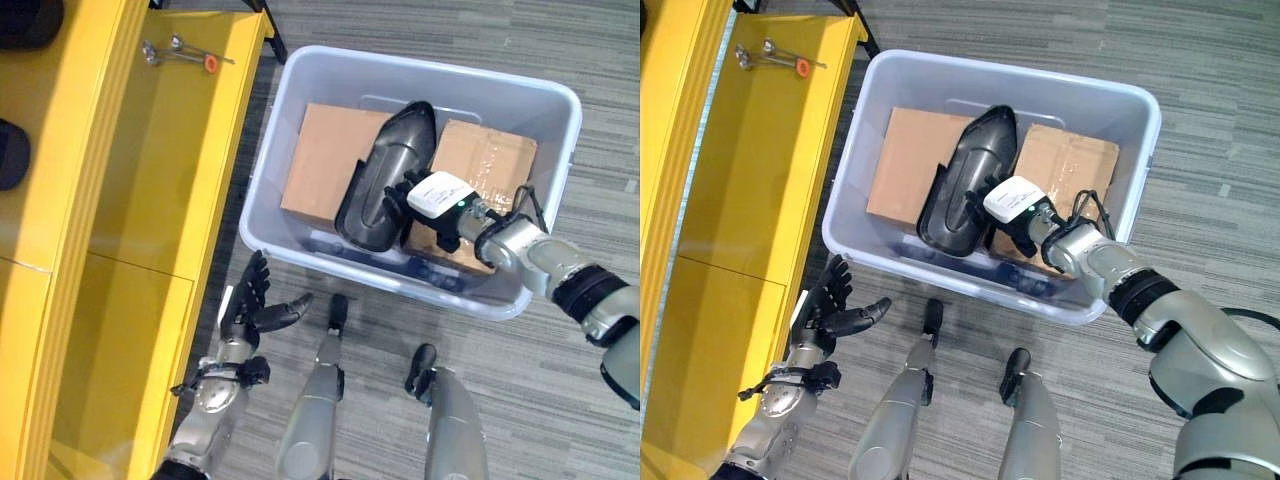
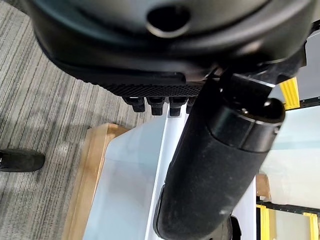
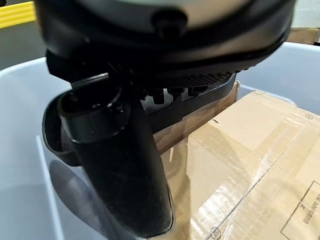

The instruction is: Move parts from the plastic box to the shelf.

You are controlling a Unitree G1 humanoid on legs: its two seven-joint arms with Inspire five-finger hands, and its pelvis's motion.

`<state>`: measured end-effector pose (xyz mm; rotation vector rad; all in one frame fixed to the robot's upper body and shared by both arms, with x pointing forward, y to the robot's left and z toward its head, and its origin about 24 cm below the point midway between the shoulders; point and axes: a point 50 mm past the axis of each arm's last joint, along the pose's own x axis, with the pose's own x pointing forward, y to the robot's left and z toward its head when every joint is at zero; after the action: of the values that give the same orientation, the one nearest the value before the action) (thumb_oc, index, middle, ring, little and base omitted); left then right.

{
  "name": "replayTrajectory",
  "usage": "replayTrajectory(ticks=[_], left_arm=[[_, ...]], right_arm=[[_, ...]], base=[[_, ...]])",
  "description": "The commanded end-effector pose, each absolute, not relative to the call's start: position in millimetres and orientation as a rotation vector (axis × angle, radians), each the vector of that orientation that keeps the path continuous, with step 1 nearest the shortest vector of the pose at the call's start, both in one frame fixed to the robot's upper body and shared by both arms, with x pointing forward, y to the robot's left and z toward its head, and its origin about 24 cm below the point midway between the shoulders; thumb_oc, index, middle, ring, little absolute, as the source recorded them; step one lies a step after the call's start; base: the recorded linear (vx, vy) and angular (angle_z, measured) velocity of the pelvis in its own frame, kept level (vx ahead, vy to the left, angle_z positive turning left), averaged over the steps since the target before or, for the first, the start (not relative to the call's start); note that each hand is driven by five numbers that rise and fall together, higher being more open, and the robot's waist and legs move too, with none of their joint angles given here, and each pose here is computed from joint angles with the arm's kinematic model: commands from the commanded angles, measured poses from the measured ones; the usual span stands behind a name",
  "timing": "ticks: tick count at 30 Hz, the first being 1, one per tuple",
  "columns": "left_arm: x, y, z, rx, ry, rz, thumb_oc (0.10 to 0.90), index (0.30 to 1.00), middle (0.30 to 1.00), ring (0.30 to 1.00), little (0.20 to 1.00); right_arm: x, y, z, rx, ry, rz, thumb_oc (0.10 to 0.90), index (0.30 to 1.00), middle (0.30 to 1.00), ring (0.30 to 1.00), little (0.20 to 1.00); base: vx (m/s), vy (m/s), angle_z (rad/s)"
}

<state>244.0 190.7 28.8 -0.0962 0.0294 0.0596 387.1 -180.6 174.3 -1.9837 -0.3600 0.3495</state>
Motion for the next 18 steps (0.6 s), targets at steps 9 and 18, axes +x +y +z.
replayTrajectory(ticks=[9, 18], left_arm=[[263.8, 183.5, 82.6, -0.111, -0.244, 0.039, 0.900, 1.000, 1.000, 1.000, 1.000], [265.1, 185.5, 87.7, -0.118, -0.266, 0.060, 0.900, 1.000, 1.000, 1.000, 1.000]], right_arm=[[400.1, -167.7, 238.2, -2.162, -0.533, 0.168, 0.900, 1.000, 1.000, 1.000, 1.000], [401.8, -162.0, 247.2, -2.208, -0.564, 0.134, 0.900, 1.000, 1.000, 1.000, 1.000]], base=[[0.02, -0.007, 0.06], [0.02, 0.000, 0.15]])
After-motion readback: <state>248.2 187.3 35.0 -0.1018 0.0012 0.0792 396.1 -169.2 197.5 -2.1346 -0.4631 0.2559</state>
